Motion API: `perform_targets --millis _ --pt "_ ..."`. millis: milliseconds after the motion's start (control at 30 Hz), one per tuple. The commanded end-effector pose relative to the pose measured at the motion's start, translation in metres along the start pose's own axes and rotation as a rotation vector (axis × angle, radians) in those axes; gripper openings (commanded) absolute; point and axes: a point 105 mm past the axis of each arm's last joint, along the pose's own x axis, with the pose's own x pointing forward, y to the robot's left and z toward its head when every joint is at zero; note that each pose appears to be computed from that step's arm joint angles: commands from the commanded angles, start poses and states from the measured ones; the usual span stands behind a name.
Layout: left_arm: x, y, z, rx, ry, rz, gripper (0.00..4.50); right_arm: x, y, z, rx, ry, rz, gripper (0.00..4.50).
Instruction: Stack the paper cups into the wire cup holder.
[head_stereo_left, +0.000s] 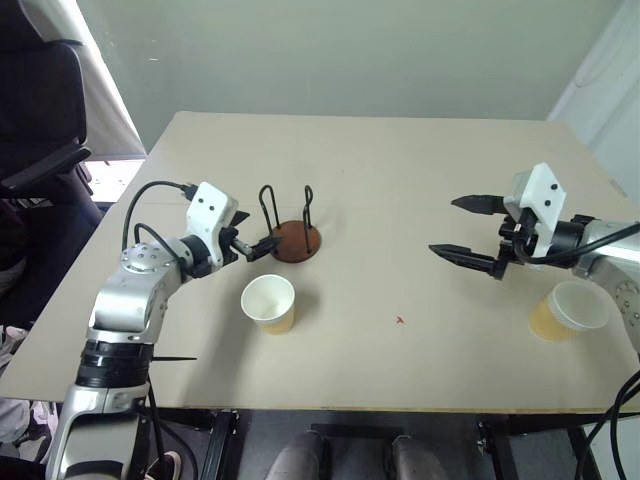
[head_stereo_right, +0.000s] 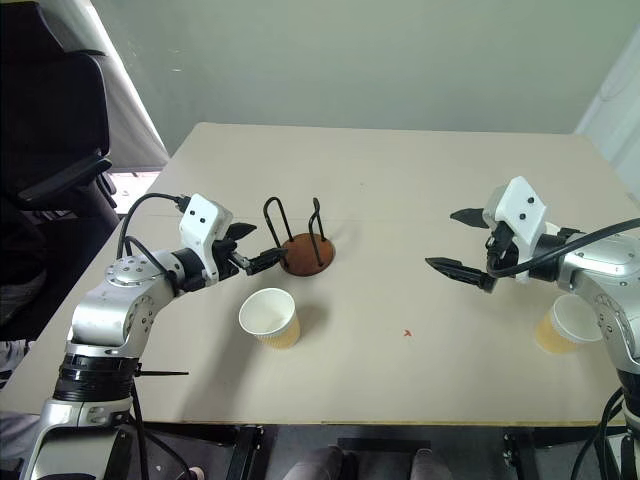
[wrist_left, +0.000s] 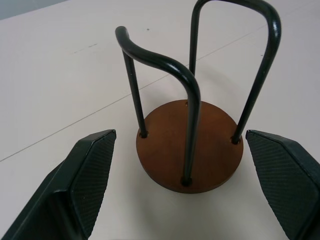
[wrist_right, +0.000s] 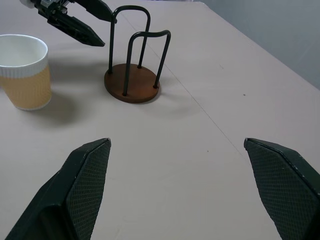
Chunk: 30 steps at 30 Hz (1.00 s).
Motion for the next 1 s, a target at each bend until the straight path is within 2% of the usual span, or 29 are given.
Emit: perform_targets --millis 33,267,433,933,1000 --pt "-0.003 0.007 0.013 0.022 -0.053 0.041 4.46 -0.003 -0.003 0.014 -0.052 -0.031 -0.007 4.4" --pt "0.001 0.001 0.009 0.017 -0.04 0.005 4.46 -0.009 0.005 0.022 -0.041 -0.035 0.038 4.4" --pt "0.013 -0.001 0.012 0.039 -0.031 -0.039 4.46 -0.011 0.026 0.033 -0.063 -0.03 0.153 4.4" --pt "0.041 -0.016 0.019 0.016 -0.067 -0.119 4.46 -0.01 0.023 0.036 -0.054 -0.047 0.115 4.4" --pt "0.043 -0.018 0.02 0.015 -0.073 -0.126 4.1 -0.01 0.023 0.036 -0.053 -0.047 0.111 4.4"
